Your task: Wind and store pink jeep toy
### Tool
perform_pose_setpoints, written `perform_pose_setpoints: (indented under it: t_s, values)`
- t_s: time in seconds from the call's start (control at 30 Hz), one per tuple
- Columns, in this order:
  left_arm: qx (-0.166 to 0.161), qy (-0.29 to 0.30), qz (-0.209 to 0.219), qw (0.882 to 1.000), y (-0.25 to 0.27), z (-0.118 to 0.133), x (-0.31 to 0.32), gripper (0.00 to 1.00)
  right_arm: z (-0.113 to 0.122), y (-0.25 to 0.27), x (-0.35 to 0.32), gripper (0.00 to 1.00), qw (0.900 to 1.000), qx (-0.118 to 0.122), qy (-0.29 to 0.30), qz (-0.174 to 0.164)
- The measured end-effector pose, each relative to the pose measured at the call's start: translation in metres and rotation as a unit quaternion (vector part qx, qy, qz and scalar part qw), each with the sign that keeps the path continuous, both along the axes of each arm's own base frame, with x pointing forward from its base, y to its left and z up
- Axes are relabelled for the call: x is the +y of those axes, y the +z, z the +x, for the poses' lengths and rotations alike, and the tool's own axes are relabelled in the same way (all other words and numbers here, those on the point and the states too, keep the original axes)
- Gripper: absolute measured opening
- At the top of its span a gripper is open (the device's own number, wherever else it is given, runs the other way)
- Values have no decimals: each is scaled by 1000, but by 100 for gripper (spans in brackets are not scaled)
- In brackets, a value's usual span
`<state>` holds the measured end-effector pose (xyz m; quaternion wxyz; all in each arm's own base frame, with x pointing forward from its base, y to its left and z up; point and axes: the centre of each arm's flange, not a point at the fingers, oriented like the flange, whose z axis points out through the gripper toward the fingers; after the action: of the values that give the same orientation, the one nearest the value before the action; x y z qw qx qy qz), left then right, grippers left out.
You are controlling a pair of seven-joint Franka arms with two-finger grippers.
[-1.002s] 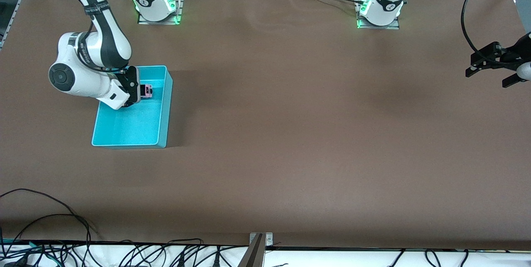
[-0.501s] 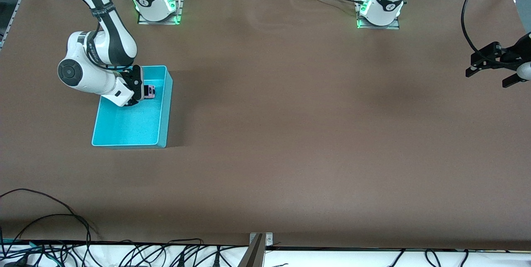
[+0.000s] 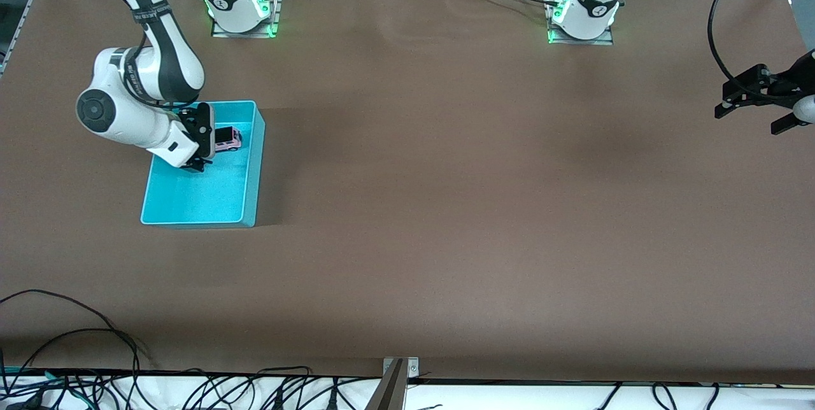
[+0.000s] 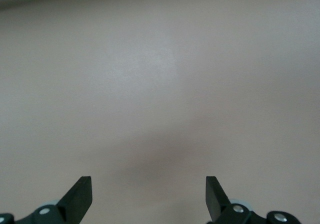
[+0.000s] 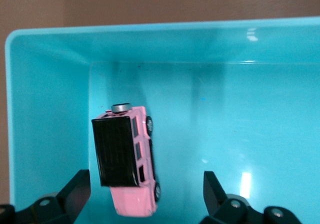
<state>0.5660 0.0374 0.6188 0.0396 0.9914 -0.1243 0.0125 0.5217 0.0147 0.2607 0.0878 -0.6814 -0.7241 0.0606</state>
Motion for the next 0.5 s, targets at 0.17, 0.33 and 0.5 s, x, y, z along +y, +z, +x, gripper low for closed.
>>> perform_pose_setpoints:
  t_s: [0.17,0.33,0.5]
  values:
    - [0,0,0,1000,0,0,0,100,32,51,1,100,1000,-11,-11,0]
    - [0,-1,0,1000,0,0,0,100,58,117,2,100,996,-16,-85,-13]
    - [0,-2,0,1000,0,0,-2,100,74,178,3,100,979,-21,-200,-33]
